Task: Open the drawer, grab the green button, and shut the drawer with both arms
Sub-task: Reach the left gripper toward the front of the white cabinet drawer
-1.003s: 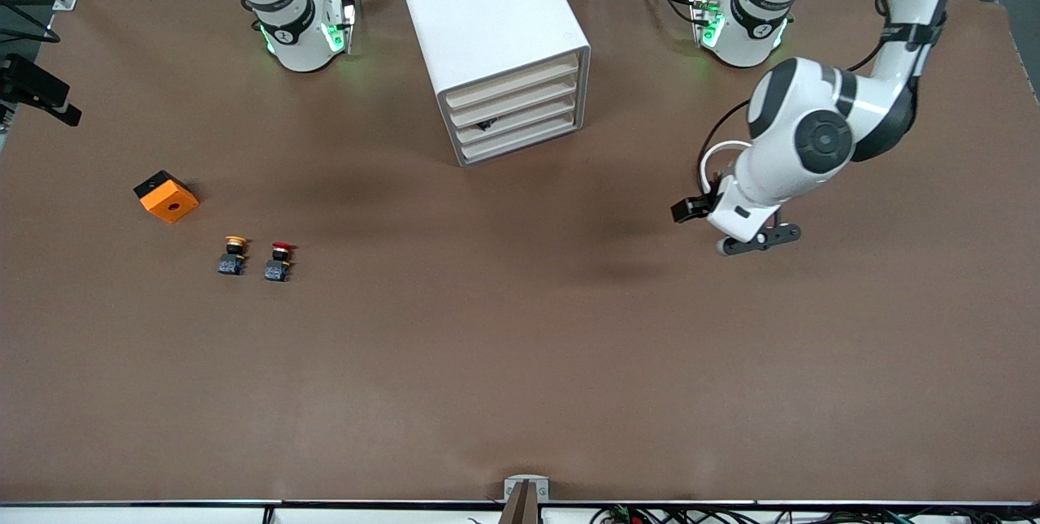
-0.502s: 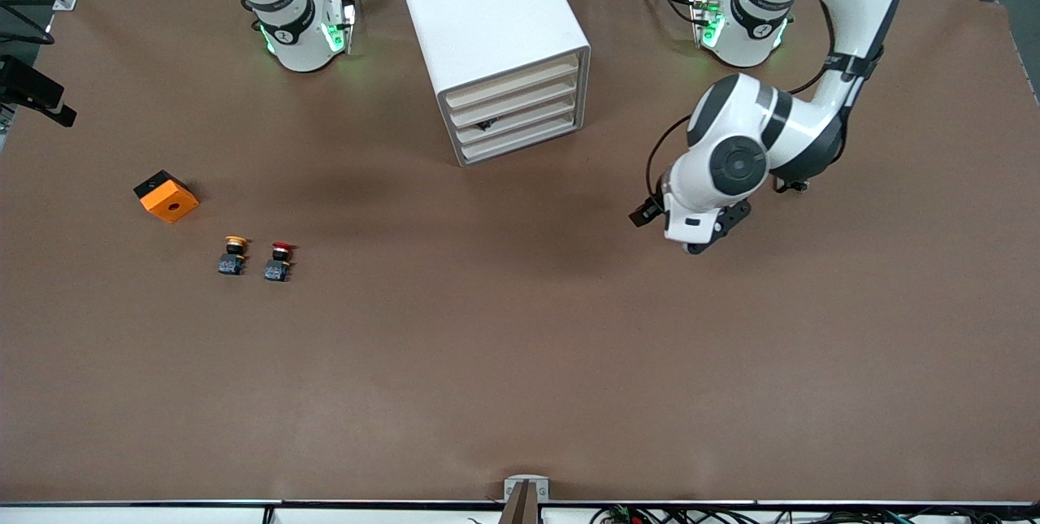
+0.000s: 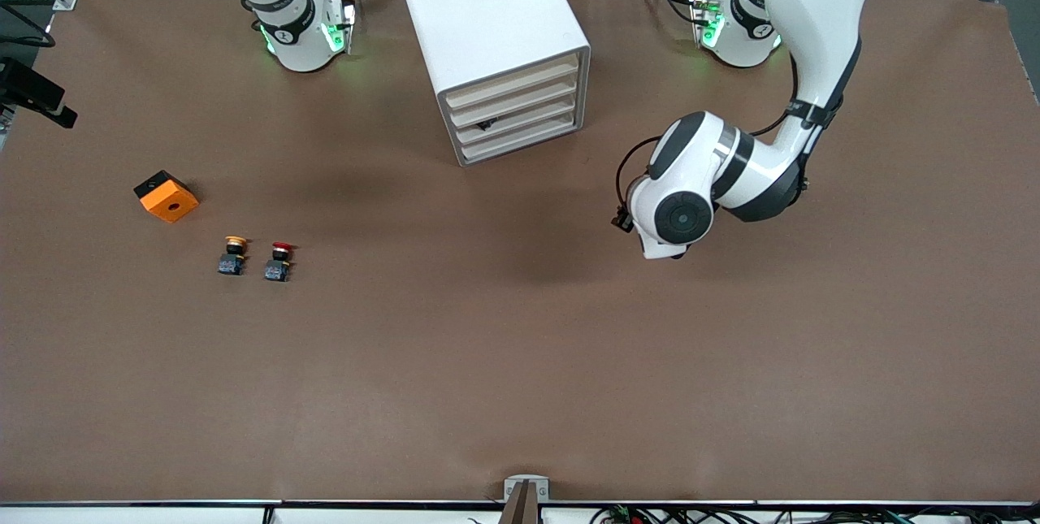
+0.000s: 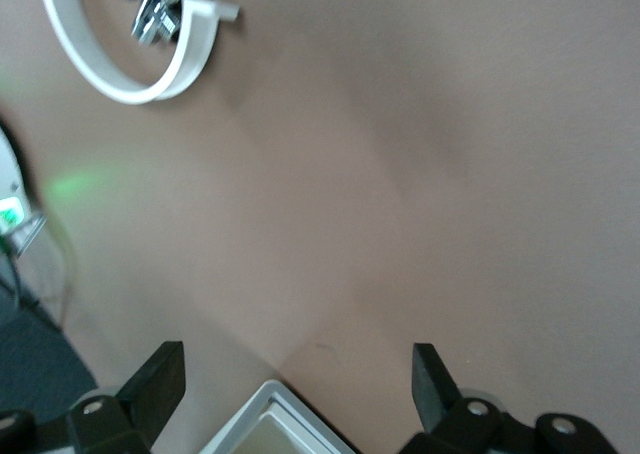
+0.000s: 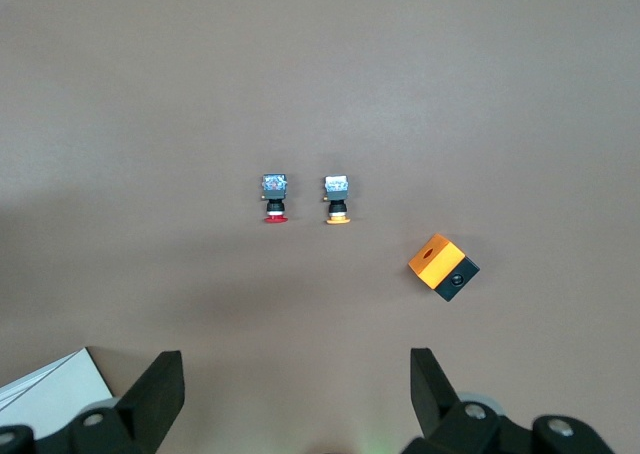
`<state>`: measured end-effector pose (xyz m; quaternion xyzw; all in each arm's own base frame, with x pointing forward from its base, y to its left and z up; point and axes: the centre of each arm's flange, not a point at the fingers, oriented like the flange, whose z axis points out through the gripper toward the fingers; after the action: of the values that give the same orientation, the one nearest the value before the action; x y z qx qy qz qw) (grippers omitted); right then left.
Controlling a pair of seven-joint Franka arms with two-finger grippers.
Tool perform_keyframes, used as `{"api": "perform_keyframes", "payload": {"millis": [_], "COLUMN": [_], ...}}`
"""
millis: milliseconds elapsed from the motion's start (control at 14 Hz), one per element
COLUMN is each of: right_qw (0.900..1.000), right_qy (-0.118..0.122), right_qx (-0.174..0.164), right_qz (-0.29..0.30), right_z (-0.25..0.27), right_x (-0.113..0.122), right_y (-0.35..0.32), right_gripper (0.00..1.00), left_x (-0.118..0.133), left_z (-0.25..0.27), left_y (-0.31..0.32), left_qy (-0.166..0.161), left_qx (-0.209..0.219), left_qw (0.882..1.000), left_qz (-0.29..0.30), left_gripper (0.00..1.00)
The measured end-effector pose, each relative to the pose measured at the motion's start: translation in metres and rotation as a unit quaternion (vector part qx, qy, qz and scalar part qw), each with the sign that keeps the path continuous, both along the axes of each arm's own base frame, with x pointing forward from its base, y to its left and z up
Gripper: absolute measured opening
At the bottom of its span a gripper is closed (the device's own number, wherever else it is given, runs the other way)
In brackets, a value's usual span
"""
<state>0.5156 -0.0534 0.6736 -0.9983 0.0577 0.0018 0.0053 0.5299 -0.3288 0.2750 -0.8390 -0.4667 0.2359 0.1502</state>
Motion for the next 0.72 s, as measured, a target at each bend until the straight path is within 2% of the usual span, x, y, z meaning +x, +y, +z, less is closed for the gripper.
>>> {"api": "perform_keyframes", "payload": {"millis": [215,358,502,717], "right_qw": [1.0,1.0,1.0,1.0], "right_qy": [0.0,0.0,0.0,-0.001], "right_qx": [0.0,0.0,0.0,0.0], "right_qz": [0.0,0.0,0.0,0.0], "right_z": [0.0,0.0,0.0,0.0], "right_x": [0.0,0.0,0.0,0.0], "right_y": [0.0,0.001,0.001,0.001], "right_gripper": [1.0,1.0,1.0,1.0], "left_x": [-0.01,-0.019,-0.025,-0.027], "left_z": [-0.016,-0.029,-0.036,-0.048], "left_y": [-0.015,-0.02,-0.025,-0.031], "left_qy": [0.069,0.12,0.18,0.245], "left_qx": [0.011,0.013,0.011,0.02], "left_qw": [0.996,0.99,0.978,0.959], "left_qz": [0.049,0.075,0.1,0.139], "left_gripper": [1.0,1.0,1.0,1.0]}}
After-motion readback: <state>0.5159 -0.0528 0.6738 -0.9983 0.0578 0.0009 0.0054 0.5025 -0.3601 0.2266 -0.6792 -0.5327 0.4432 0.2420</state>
